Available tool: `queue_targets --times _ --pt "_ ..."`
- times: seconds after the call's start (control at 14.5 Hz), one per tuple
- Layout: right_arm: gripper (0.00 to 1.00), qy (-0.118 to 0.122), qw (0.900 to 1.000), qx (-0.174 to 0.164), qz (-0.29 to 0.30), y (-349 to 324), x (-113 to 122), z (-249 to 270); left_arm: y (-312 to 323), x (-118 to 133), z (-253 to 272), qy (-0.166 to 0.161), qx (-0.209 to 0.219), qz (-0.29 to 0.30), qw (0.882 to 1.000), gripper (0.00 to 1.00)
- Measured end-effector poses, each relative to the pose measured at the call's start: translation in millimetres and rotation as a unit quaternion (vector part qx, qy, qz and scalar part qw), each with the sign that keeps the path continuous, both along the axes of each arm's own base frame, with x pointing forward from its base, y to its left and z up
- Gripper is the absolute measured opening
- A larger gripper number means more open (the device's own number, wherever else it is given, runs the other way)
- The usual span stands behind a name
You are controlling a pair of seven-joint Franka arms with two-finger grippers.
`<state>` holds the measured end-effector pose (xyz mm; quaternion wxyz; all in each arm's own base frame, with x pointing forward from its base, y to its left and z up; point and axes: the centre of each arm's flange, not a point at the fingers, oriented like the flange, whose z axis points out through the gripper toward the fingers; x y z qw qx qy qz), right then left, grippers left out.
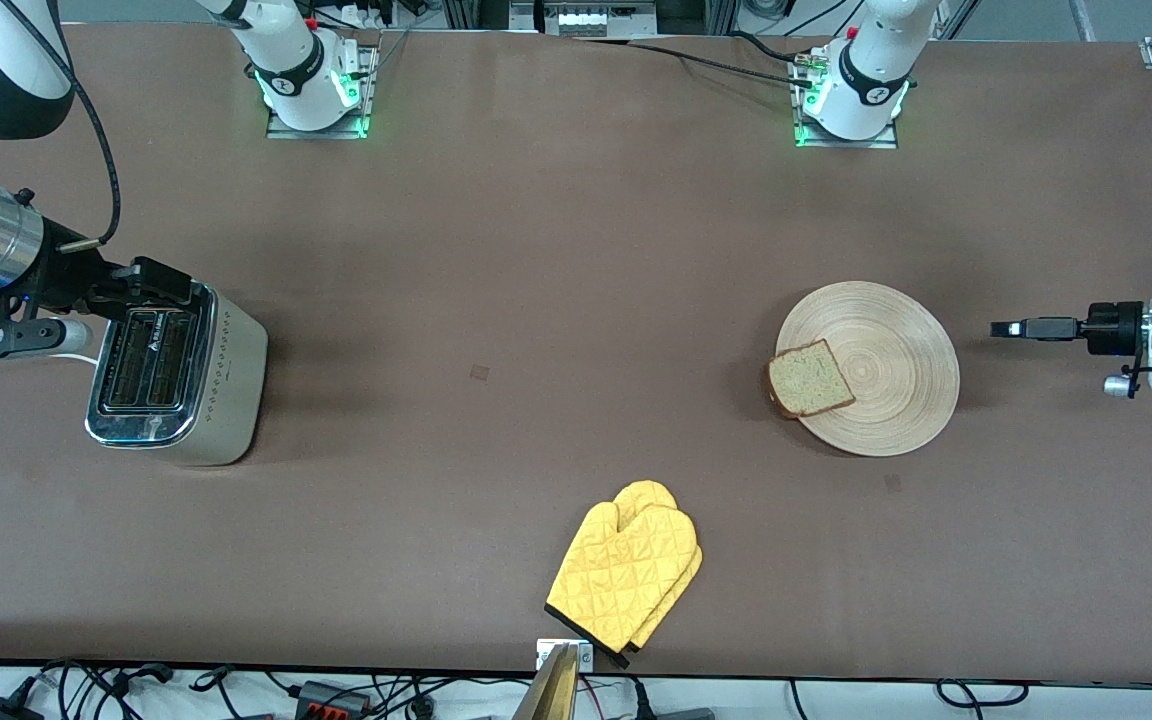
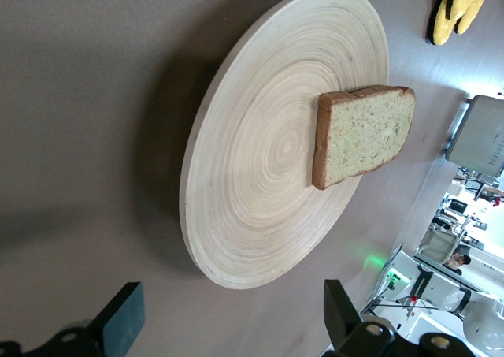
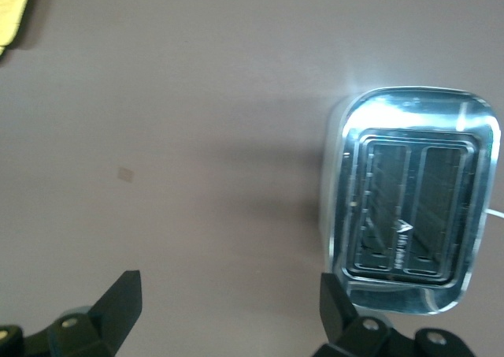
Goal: Move plate and put bread in toaster
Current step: 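Grasp the plate rim with the left gripper while the right gripper lifts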
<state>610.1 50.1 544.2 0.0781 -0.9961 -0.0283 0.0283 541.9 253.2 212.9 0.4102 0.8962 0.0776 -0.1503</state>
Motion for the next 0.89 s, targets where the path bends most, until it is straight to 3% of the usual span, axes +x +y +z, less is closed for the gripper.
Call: queue_targets --times 0.76,0.89 --pt "1.0 0.031 0.998 0.001 0.047 59 0 -30 -27 9 -38 0.004 -0.011 -0.012 1.0 1.0" --pt "1.0 0.04 0.998 -0.001 0.052 67 2 -43 -29 12 -48 -0.014 -0.01 -0.022 1.0 1.0"
